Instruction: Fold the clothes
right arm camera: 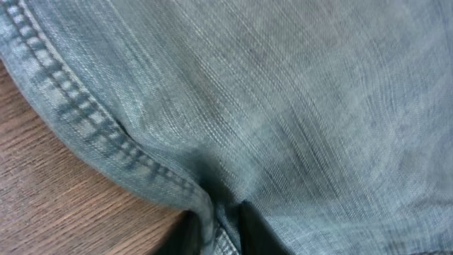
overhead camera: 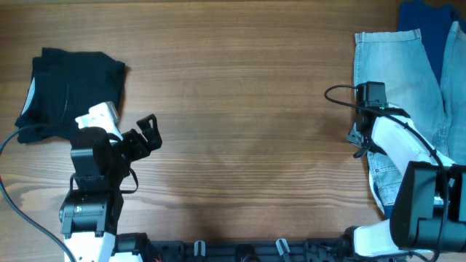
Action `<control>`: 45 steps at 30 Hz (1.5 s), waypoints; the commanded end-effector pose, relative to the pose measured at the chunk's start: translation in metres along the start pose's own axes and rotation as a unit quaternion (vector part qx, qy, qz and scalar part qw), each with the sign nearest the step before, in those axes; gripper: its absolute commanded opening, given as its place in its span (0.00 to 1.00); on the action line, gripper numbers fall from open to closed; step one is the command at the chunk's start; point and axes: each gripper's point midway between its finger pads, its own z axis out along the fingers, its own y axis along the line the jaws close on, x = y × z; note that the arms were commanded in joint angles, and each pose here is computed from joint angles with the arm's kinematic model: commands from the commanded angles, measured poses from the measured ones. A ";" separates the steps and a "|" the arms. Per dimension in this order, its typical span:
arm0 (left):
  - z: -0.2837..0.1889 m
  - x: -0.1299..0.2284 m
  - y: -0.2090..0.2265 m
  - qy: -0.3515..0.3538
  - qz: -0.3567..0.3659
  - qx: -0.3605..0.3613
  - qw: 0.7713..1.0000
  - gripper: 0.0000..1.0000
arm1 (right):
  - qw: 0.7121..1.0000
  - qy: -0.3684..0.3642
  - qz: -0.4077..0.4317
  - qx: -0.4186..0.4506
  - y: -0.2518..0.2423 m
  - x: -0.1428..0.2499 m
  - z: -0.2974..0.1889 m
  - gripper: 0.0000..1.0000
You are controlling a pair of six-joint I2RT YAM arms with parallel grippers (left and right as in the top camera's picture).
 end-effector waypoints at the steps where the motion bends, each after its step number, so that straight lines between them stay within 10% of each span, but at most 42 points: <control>1: -0.001 -0.006 -0.004 -0.002 -0.004 0.007 1.000 1.00 | 1.000 -0.007 0.005 0.010 -0.003 -0.006 0.000 0.04; 6: 0.004 -0.003 -0.001 0.008 -0.005 0.002 1.000 1.00 | 0.990 -0.023 -0.066 -0.122 0.035 -0.017 -0.033 0.04; 10: 0.009 0.001 0.001 0.019 -0.007 -0.003 1.000 1.00 | 0.910 -0.107 -0.160 -0.367 0.099 -0.019 -0.169 0.04; 19: 0.015 0.006 0.004 0.033 -0.008 -0.009 0.999 1.00 | 0.844 -0.094 -0.264 -0.457 0.211 0.065 -0.234 0.04; 24: 0.016 0.006 0.004 0.034 -0.009 -0.009 0.999 1.00 | 0.752 -0.136 -0.252 -0.593 0.311 0.083 -0.287 0.04; 26: 0.016 0.006 0.004 0.034 -0.009 -0.009 0.999 1.00 | 0.735 -0.143 -0.247 -0.615 0.323 0.087 -0.299 0.24; 27: 0.016 0.007 0.004 0.034 -0.010 -0.009 0.999 1.00 | 0.731 -0.145 -0.252 -0.618 0.323 0.089 -0.301 0.59; 29: 0.016 0.008 0.000 0.039 -0.013 0.003 0.999 1.00 | 0.758 -0.150 -0.248 -0.585 0.313 0.077 -0.284 1.00; 34: 0.017 0.019 -0.022 0.075 -0.046 0.063 0.994 1.00 | 0.897 -0.142 -0.143 -0.394 0.202 0.014 -0.212 1.00; 45: 0.056 0.167 -0.073 0.384 -0.200 0.032 0.901 1.00 | 0.937 -0.076 -0.089 -0.328 0.127 0.011 -0.181 1.00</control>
